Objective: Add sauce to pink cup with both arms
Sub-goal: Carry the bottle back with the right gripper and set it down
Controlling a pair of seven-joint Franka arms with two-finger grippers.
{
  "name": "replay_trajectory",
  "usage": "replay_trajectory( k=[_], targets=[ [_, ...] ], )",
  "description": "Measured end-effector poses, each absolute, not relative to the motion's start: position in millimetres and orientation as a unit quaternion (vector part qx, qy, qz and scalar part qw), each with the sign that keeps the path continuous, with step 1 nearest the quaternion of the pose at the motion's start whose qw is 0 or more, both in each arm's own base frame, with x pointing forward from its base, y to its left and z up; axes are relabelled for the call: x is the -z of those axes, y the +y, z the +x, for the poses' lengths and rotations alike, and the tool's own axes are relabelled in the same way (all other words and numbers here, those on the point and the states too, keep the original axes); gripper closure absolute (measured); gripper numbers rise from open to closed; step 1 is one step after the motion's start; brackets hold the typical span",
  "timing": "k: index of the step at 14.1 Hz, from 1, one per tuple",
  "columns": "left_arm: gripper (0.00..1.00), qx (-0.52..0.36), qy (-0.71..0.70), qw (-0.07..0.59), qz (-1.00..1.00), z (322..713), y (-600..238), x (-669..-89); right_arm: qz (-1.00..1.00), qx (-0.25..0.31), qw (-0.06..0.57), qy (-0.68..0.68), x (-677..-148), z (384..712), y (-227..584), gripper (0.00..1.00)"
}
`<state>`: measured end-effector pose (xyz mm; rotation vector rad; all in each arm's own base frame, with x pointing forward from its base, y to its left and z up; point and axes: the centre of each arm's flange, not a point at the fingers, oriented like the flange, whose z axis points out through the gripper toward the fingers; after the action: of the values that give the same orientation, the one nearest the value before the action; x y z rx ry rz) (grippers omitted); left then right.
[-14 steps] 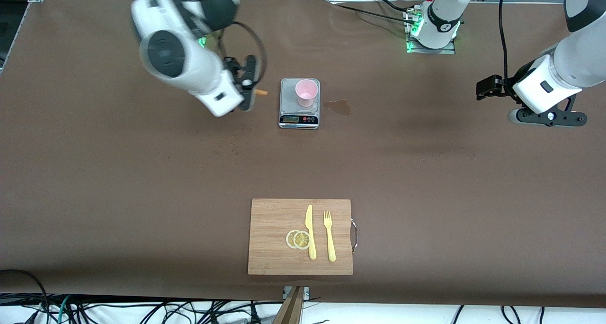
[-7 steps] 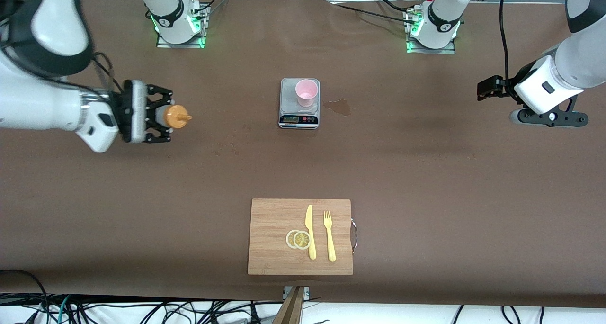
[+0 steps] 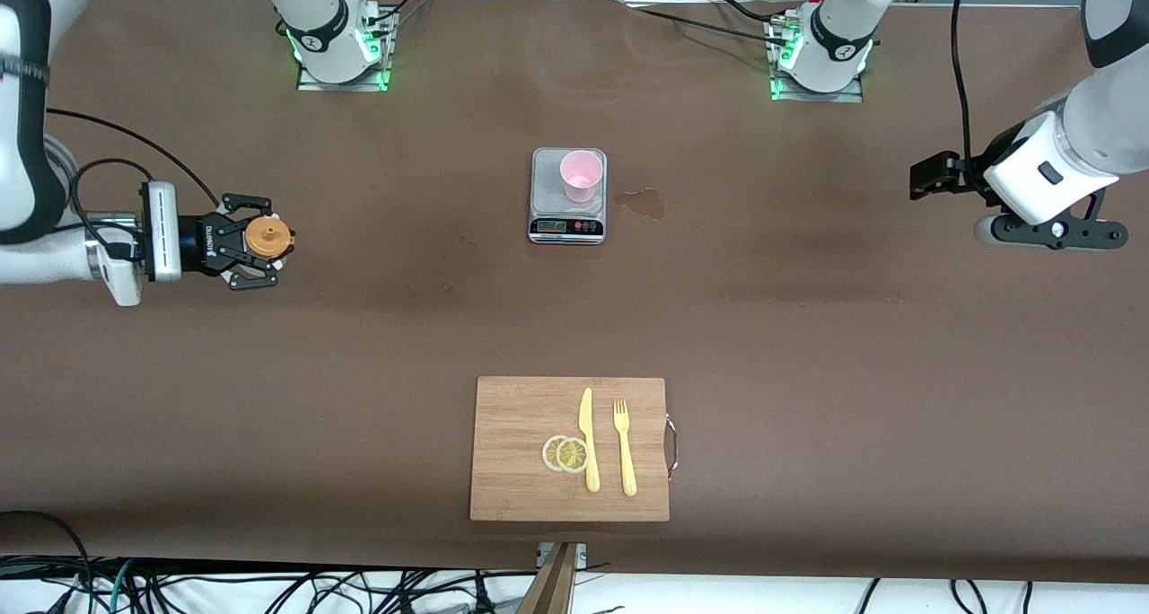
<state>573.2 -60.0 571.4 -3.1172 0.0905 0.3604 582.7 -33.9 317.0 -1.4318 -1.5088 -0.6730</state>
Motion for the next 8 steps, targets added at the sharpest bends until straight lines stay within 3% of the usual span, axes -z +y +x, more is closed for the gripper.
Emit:
replay_trajectory(
  k=[4, 8],
  targets=[
    [0.0, -0.118, 0.027, 0.001, -0.993, 574.9, -58.3, -569.9, -0.507, 0.345, 0.485, -0.624, -224.4, 563.6, -64.1, 0.78],
    [0.0, -0.133, 0.025, 0.002, -0.991, 569.0, -54.3, -578.8, -0.459, 0.393, 0.512, -0.611, -171.3, 546.0, -64.6, 0.78]
  ],
)
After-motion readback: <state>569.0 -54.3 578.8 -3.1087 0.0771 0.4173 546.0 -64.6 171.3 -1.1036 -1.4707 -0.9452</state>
